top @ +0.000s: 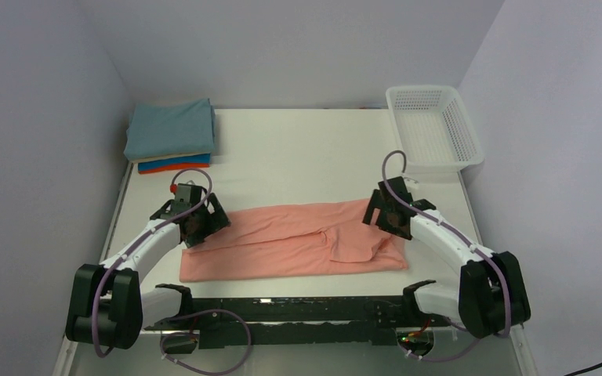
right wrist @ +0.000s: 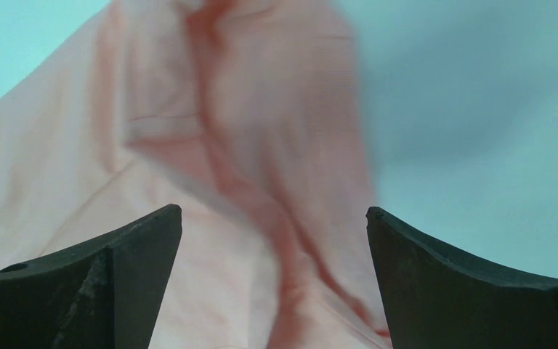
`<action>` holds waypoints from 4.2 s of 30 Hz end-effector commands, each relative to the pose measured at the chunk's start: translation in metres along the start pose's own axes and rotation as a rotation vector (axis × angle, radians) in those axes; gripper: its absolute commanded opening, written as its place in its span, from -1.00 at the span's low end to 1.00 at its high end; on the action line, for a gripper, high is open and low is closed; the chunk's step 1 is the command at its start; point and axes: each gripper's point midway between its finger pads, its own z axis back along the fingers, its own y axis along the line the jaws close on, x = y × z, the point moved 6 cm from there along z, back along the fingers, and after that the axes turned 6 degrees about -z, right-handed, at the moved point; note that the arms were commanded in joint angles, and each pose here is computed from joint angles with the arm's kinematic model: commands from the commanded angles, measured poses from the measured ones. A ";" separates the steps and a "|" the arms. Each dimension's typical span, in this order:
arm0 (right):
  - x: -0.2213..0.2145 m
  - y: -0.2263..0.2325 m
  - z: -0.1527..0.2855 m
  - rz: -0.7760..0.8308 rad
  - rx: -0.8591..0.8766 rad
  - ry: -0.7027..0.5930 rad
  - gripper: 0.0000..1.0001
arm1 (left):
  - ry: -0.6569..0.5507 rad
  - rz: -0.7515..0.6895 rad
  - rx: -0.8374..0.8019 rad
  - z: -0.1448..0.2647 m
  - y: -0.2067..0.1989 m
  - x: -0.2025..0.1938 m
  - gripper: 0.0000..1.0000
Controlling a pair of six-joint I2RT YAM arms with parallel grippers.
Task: Fold and stack the t-shirts
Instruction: Fold the other side of the tshirt into a rectangle, then rotate the tshirt 90 degrees, then grab the bottom of the folded rectangular tshirt with both arms
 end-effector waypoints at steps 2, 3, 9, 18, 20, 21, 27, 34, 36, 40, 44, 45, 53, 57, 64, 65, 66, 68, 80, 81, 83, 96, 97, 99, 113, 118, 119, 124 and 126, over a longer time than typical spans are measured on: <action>0.018 -0.043 0.024 -0.134 -0.216 -0.171 1.00 | -0.001 0.010 0.071 -0.002 0.014 -0.003 0.99; 0.020 -0.044 0.027 -0.134 -0.212 -0.182 1.00 | -0.003 0.009 0.069 -0.002 0.013 -0.002 0.99; 0.035 -0.028 0.039 -0.081 -0.094 -0.212 1.00 | 0.001 0.014 0.067 -0.002 0.014 -0.002 0.99; 0.046 0.027 0.014 0.168 0.126 -0.161 1.00 | 0.003 0.016 0.056 -0.004 0.012 -0.001 0.99; 0.049 0.025 0.002 0.142 0.042 -0.154 1.00 | 0.005 0.018 0.063 -0.004 0.014 -0.002 0.99; 0.053 0.023 -0.002 0.130 -0.013 -0.157 1.00 | 0.007 0.018 0.067 -0.004 0.014 -0.002 0.99; 0.066 -0.020 -0.026 -0.078 -0.231 -0.169 1.00 | -0.002 0.041 0.088 -0.004 0.022 -0.002 0.99; 0.081 -0.051 -0.022 -0.272 -0.160 -0.163 1.00 | -0.007 0.054 0.099 -0.002 0.027 -0.002 0.99; 0.082 -0.044 -0.016 -0.242 -0.070 -0.154 1.00 | -0.006 0.053 0.091 -0.001 0.026 -0.002 0.99; 0.074 -0.010 0.011 -0.137 0.264 -0.121 1.00 | -0.024 0.050 0.045 0.003 0.020 0.001 0.99; 0.043 0.029 0.047 -0.022 0.412 -0.059 1.00 | -0.065 0.052 0.003 0.013 0.013 0.009 0.99; 0.031 0.038 0.054 0.010 0.432 -0.038 1.00 | -0.081 0.055 -0.002 0.018 0.011 0.013 0.99; -0.075 0.056 0.058 0.035 0.456 0.322 1.00 | -0.191 -0.021 -0.060 0.052 -0.017 0.027 0.99; -0.092 0.055 0.032 -0.052 0.415 0.362 1.00 | -0.087 -0.106 -0.159 0.037 -0.033 0.012 0.99; -0.046 0.075 -0.022 -0.099 0.323 0.281 1.00 | 0.081 -0.137 -0.213 0.001 -0.037 -0.015 0.99; -0.035 0.078 -0.030 -0.110 0.335 0.274 1.00 | 0.094 -0.135 -0.226 -0.003 -0.040 -0.018 0.99; -0.021 0.083 -0.038 -0.119 0.343 0.262 1.00 | 0.110 -0.135 -0.235 -0.006 -0.042 -0.021 0.99; 0.006 0.095 -0.054 -0.090 0.374 0.242 1.00 | 0.128 -0.137 -0.248 -0.009 -0.047 -0.024 0.99; 0.130 0.226 -0.174 0.229 0.537 0.269 1.00 | 0.256 -0.177 -0.457 0.004 -0.106 -0.066 0.99; 0.137 0.237 -0.179 0.229 0.575 0.252 1.00 | 0.275 -0.189 -0.486 0.006 -0.115 -0.073 0.99; 0.146 0.259 -0.189 0.211 0.664 0.238 1.00 | 0.313 -0.217 -0.525 0.008 -0.133 -0.086 0.99; 0.166 0.327 -0.178 0.222 0.856 0.056 1.00 | 0.376 -0.352 -0.513 0.019 -0.184 -0.131 0.99; 0.172 0.329 -0.170 0.231 0.847 0.033 1.00 | 0.346 -0.361 -0.522 0.024 -0.185 -0.127 0.99; 0.189 0.332 -0.150 0.226 0.852 -0.015 1.00 | 0.282 -0.395 -0.559 0.039 -0.191 -0.117 0.99; 0.146 0.244 -0.007 0.306 0.674 -0.074 1.00 | 0.194 -0.441 -0.295 0.059 -0.091 -0.119 0.99; 0.046 0.183 0.021 0.329 0.561 0.000 1.00 | 0.228 -0.439 -0.253 0.046 -0.075 -0.130 0.82; 0.031 0.176 0.030 0.317 0.574 0.020 1.00 | 0.225 -0.438 -0.248 0.044 -0.075 -0.131 0.75; -0.032 0.131 0.038 0.312 0.548 0.147 0.99 | 0.237 -0.445 -0.248 0.036 -0.078 -0.133 0.33; -0.049 0.119 0.043 0.323 0.542 0.194 0.96 | 0.250 -0.452 -0.241 0.033 -0.077 -0.135 0.12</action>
